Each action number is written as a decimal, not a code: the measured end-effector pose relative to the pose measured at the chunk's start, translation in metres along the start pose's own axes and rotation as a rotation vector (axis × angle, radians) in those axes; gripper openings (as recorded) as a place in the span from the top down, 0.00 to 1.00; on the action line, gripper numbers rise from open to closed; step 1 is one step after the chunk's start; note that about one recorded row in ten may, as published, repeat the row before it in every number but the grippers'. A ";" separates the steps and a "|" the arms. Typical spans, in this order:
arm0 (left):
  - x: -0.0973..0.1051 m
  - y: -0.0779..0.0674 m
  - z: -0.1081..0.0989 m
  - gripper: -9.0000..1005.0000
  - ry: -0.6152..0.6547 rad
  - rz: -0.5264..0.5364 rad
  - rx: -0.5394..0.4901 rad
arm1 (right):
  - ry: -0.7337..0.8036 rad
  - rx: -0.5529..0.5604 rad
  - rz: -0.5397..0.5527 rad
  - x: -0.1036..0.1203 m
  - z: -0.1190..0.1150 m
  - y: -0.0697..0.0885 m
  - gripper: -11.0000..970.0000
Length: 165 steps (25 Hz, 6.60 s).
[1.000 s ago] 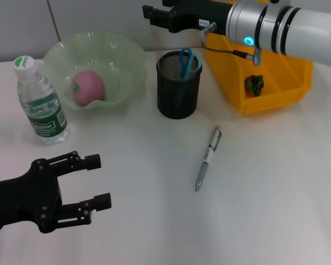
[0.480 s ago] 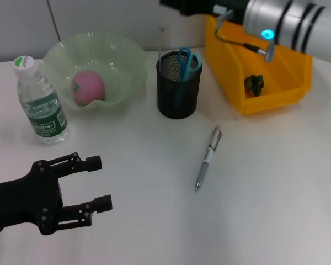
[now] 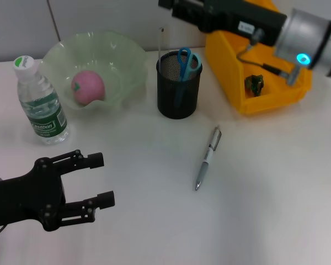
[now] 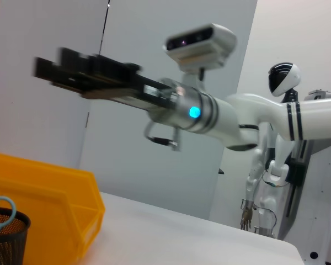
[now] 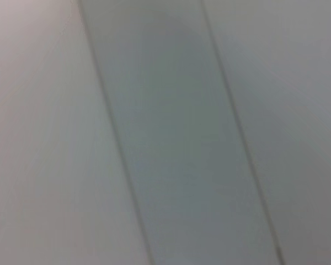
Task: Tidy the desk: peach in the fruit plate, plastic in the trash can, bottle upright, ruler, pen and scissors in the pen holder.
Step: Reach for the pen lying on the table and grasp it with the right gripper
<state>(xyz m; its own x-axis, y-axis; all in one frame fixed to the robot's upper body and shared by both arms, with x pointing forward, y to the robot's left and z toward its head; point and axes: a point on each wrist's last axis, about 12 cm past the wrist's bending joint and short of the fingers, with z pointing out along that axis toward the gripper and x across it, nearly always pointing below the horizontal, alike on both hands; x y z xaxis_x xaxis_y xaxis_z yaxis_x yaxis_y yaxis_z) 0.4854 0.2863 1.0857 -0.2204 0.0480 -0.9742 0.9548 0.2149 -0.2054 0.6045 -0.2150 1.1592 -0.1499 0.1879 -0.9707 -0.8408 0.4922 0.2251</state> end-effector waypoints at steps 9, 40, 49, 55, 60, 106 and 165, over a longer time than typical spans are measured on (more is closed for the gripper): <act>0.003 0.003 0.003 0.21 -0.001 -0.026 -0.018 | 0.077 -0.092 -0.010 0.016 -0.042 0.010 0.42; -0.005 0.011 0.004 0.21 -0.003 -0.053 -0.040 | 1.028 -0.261 -0.238 -0.008 0.002 0.003 0.44; -0.005 0.011 0.003 0.21 -0.011 -0.055 -0.044 | 1.120 -0.257 -0.282 -0.005 0.013 0.006 0.44; -0.006 0.011 0.002 0.21 -0.013 -0.062 -0.046 | 1.182 -0.290 -0.365 -0.005 0.022 0.010 0.45; -0.005 0.012 0.002 0.21 -0.014 -0.066 -0.059 | 1.221 -0.345 -0.451 -0.006 0.033 0.017 0.45; 0.000 0.028 -0.008 0.21 -0.052 -0.085 -0.278 | 1.405 -0.838 -1.298 0.007 0.092 0.049 0.49; 0.008 0.024 -0.010 0.21 -0.088 -0.159 -0.294 | 1.369 -1.070 -1.345 0.042 0.096 0.048 0.54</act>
<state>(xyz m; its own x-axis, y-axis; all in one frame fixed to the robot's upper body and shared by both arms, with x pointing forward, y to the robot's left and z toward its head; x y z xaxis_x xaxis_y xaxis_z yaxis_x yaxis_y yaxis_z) 0.5042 0.3012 1.0739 -0.3313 -0.0899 -0.9393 0.8088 0.4856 -0.3317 0.6080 -0.1015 1.1373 0.8365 -0.5477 -0.0188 -0.5469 -0.8322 -0.0914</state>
